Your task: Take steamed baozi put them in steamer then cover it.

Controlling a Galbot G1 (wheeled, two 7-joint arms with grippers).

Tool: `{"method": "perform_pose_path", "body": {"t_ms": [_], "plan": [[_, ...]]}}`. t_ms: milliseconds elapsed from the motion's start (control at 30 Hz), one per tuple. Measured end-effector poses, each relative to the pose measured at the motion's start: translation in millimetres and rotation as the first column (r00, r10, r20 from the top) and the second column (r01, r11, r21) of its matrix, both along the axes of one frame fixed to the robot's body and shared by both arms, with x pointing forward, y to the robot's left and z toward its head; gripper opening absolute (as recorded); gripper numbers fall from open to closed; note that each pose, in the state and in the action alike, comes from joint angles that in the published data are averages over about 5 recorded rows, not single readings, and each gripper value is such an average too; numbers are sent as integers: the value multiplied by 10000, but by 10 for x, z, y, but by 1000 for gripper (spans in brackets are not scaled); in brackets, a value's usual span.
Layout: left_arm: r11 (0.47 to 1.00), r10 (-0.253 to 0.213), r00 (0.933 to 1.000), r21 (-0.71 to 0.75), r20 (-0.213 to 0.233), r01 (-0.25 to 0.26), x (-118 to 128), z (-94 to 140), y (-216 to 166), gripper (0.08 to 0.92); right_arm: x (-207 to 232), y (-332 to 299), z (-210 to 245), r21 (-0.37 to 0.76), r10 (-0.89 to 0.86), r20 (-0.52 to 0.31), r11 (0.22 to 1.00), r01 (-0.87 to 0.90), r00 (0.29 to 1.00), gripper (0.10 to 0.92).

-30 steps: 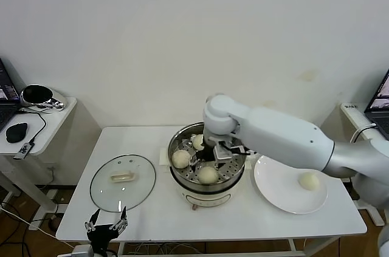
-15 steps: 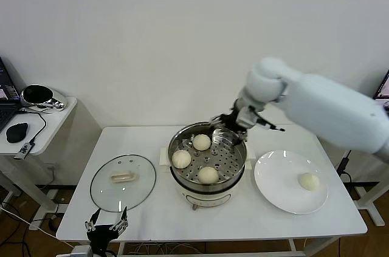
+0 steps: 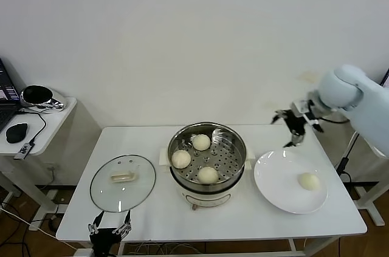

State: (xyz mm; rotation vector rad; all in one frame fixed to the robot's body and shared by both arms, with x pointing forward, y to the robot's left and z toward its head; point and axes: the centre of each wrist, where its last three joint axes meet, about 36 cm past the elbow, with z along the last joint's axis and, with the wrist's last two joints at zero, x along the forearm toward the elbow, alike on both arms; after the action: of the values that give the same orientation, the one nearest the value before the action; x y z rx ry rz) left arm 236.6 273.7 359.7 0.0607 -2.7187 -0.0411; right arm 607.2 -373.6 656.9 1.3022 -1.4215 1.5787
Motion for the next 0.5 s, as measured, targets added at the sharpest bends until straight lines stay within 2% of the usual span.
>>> {"method": "perform_pose_path", "body": {"t_ms": [500], "plan": [[9999,-86,9997,141,-212,89,-100,-3,-8,823,-49,-476,-822,-813,-1953,-550,9783,1905,9792,823]]}}
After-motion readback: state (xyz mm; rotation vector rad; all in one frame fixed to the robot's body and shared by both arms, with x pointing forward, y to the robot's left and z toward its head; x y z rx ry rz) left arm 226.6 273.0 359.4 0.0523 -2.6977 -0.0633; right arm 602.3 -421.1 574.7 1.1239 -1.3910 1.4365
